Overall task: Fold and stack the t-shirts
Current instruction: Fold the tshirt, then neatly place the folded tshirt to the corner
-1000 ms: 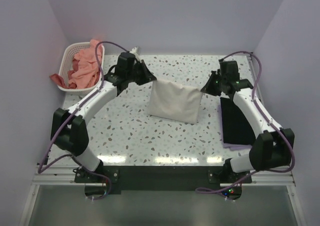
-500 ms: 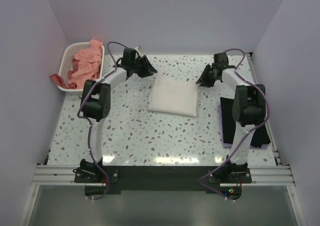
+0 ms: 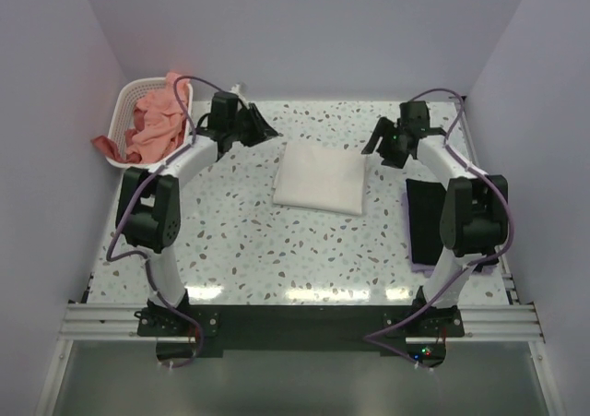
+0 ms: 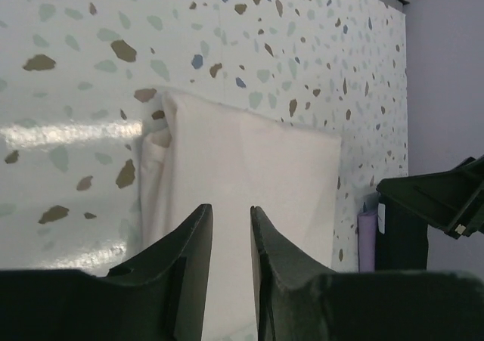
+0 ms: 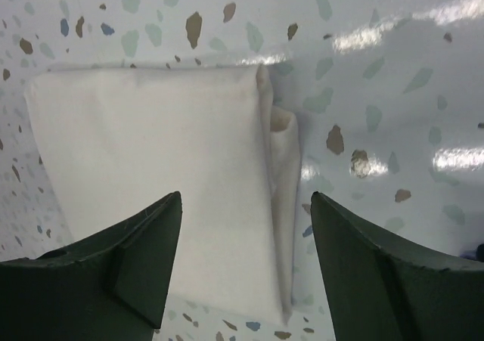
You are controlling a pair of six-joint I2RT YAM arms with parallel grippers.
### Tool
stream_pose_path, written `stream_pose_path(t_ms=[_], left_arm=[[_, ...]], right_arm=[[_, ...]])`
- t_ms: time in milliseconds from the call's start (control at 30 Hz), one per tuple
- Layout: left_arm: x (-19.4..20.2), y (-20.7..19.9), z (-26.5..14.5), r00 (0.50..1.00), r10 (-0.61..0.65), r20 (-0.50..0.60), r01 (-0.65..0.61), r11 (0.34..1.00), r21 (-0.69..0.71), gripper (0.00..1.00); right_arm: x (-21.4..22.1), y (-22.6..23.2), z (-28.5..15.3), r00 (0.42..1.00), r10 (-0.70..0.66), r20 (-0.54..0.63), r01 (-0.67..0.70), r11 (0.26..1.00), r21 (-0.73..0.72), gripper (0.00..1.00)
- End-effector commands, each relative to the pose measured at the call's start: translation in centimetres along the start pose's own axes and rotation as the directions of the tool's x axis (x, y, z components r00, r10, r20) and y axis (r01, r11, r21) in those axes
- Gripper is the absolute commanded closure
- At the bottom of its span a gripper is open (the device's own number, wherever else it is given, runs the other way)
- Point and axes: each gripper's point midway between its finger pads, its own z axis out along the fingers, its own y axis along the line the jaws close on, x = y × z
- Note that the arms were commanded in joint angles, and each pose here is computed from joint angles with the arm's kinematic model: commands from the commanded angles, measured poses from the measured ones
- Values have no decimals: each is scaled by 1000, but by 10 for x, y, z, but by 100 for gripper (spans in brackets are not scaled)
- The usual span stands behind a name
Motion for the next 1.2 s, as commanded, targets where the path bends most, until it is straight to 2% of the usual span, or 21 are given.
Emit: stream_pose_path(t_ms=[0, 33, 167, 200, 333, 533, 700, 833, 1033, 1167], left_arm=[[31, -24, -3, 997, 80, -3, -80, 997, 2, 69], [39, -27, -1, 996, 87, -13, -87, 996, 7, 71], [75, -29, 11, 992, 107, -72, -107, 994, 6, 73], [79, -27, 13, 991, 104, -81, -104, 995, 2, 73], [96, -18, 22, 990, 91, -109, -93, 996, -12, 75], [109, -8, 32, 988, 75, -138, -78, 997, -14, 75], [113, 2, 35, 986, 74, -148, -81, 996, -38, 75], [113, 2, 39, 986, 76, -151, -83, 996, -41, 75], [102, -17, 32, 980, 129, -151, -130, 991, 2, 73], [109, -43, 27, 970, 178, -165, -171, 984, 53, 72]], right_arm=[[15, 10, -9, 997, -69, 36, 69, 998, -8, 27], [22, 17, -8, 996, -83, 32, 83, 996, -14, 28], [42, 23, -4, 994, -108, 13, 108, 994, 6, 50], [50, 21, -3, 994, -113, 3, 112, 994, 13, 53], [69, 30, -1, 994, -110, -12, 109, 993, -40, 59], [108, 9, 10, 987, -124, -105, 125, 992, -3, 64], [131, -14, -2, 986, -117, -117, 121, 992, 33, 64], [131, -11, -12, 987, -117, -109, 119, 993, 18, 63], [102, -9, -25, 995, -96, -8, 96, 995, 41, 47], [85, -15, -15, 998, -65, -5, 65, 997, 31, 39]])
